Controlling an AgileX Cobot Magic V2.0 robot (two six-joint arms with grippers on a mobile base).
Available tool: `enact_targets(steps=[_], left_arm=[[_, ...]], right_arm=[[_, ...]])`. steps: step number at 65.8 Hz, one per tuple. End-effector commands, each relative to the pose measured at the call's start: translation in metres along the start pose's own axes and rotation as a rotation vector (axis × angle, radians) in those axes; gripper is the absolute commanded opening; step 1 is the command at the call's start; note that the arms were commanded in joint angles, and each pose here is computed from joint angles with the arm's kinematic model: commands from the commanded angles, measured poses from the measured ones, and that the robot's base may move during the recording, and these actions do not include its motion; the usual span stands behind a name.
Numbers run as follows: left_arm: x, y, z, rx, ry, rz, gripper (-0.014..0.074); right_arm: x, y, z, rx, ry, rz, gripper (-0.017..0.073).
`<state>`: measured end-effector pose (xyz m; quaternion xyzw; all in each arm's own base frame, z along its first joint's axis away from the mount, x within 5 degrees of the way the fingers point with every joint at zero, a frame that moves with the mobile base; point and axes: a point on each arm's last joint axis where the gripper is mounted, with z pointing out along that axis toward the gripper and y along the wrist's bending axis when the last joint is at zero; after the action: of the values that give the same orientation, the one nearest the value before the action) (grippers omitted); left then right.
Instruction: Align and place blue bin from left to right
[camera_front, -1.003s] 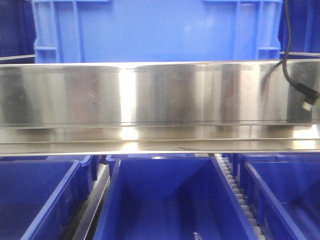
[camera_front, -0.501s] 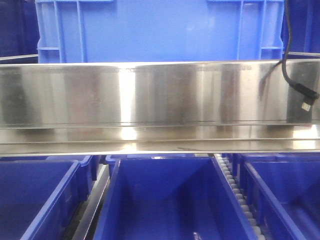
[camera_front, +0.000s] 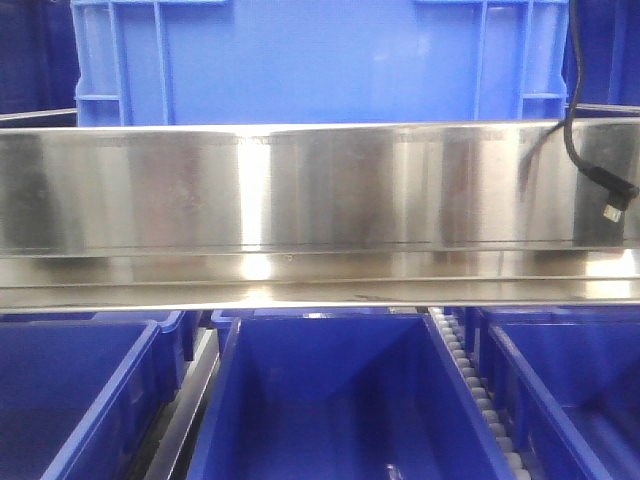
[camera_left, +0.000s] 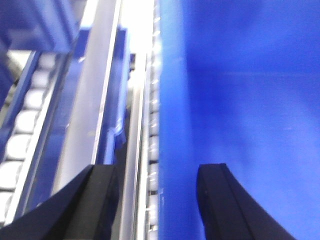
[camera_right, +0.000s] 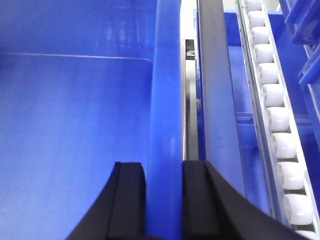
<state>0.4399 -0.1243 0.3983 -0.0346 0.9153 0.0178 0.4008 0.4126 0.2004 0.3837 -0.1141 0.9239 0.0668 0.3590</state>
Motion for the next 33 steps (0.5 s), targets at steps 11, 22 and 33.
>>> enact_targets(steps=[11,22,33], left_arm=[[-0.0014,-0.0008,-0.0025,0.022,-0.004,-0.023,0.0284],[-0.0007,-0.0027,-0.0025,0.034,0.002,-0.027,0.0284],[-0.0006,-0.0029,-0.0025,0.036,0.003,-0.028,0.0284]], right_arm=[[-0.0032,-0.0038,-0.0055,0.026,-0.024,-0.016,-0.0070],[-0.0032,-0.0038,-0.0055,0.026,-0.024,-0.016,-0.0070],[-0.0032,-0.0038,-0.0055,0.026,-0.024,-0.016,-0.0070]])
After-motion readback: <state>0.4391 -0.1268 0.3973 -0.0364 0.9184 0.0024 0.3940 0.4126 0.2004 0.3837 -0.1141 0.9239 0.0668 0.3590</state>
